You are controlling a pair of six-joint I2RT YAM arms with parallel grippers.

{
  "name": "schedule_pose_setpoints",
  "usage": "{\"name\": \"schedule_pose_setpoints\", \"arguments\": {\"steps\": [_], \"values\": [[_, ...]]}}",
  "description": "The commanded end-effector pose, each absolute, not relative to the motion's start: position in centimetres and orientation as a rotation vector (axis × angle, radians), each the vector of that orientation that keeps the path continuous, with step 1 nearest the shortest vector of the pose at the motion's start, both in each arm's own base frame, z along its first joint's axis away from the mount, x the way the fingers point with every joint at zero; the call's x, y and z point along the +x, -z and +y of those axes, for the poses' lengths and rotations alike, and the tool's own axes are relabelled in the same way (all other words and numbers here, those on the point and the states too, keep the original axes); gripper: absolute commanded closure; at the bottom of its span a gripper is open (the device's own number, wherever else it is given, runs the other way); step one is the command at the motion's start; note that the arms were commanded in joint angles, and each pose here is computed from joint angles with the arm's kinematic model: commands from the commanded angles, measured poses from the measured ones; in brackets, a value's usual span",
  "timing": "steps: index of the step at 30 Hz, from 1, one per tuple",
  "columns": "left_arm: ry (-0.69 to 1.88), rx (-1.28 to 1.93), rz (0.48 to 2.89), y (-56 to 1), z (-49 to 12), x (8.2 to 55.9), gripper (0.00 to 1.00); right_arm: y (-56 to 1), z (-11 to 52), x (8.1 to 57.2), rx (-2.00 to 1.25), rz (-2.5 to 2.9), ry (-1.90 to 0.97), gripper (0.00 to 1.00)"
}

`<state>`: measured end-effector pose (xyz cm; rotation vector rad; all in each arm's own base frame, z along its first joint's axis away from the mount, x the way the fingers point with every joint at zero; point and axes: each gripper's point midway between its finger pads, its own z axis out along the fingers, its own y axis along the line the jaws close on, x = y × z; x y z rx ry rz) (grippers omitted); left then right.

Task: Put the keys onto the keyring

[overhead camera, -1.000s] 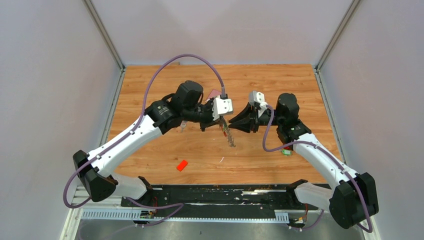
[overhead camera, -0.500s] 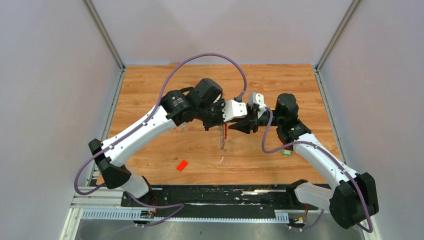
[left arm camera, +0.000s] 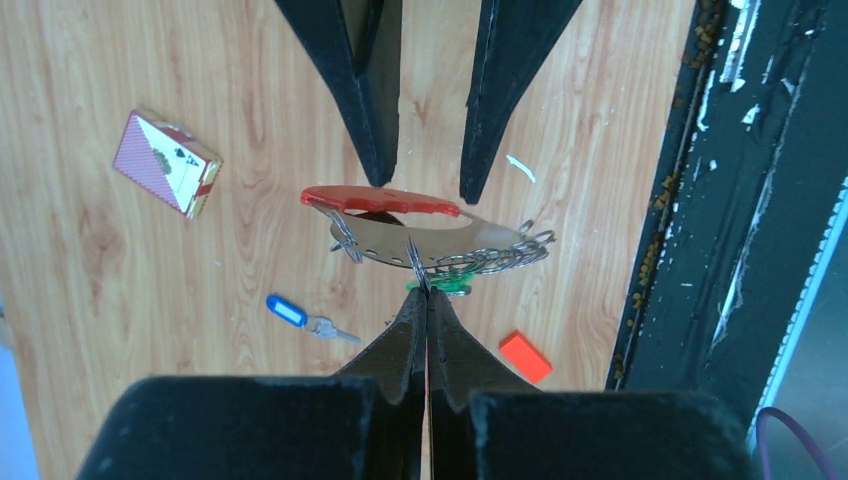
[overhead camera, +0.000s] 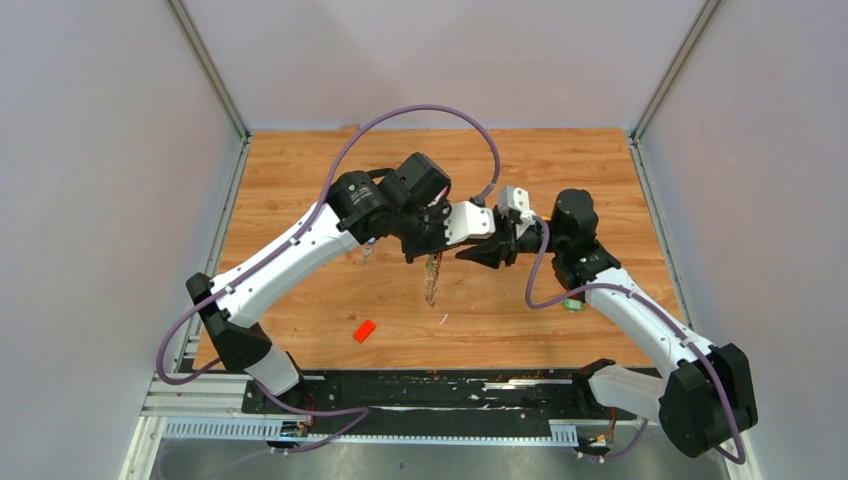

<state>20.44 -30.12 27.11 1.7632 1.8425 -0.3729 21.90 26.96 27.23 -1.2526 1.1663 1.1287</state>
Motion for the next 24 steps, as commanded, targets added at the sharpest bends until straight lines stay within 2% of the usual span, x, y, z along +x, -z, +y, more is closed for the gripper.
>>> {"name": "schedule_pose_setpoints", "arguments": {"steps": [1,14,24], "values": [[0.495,1.749,1.765,-29.4,-31.2,19.1,1.0,-28.6,27.5,20.4,-1.299,1.064,-1.16,0.69],[0.566,1.774,1.747,-28.8,-31.8,18.3,1.0,-28.6,28.5,19.0,-1.347,1.031,-1.201,0.69],[0.585,1.772,1.741,-28.7,-31.9,18.1,1.0,-28.5,28.8,19.0,-1.353,1.04,-1.206,0.83]]}}
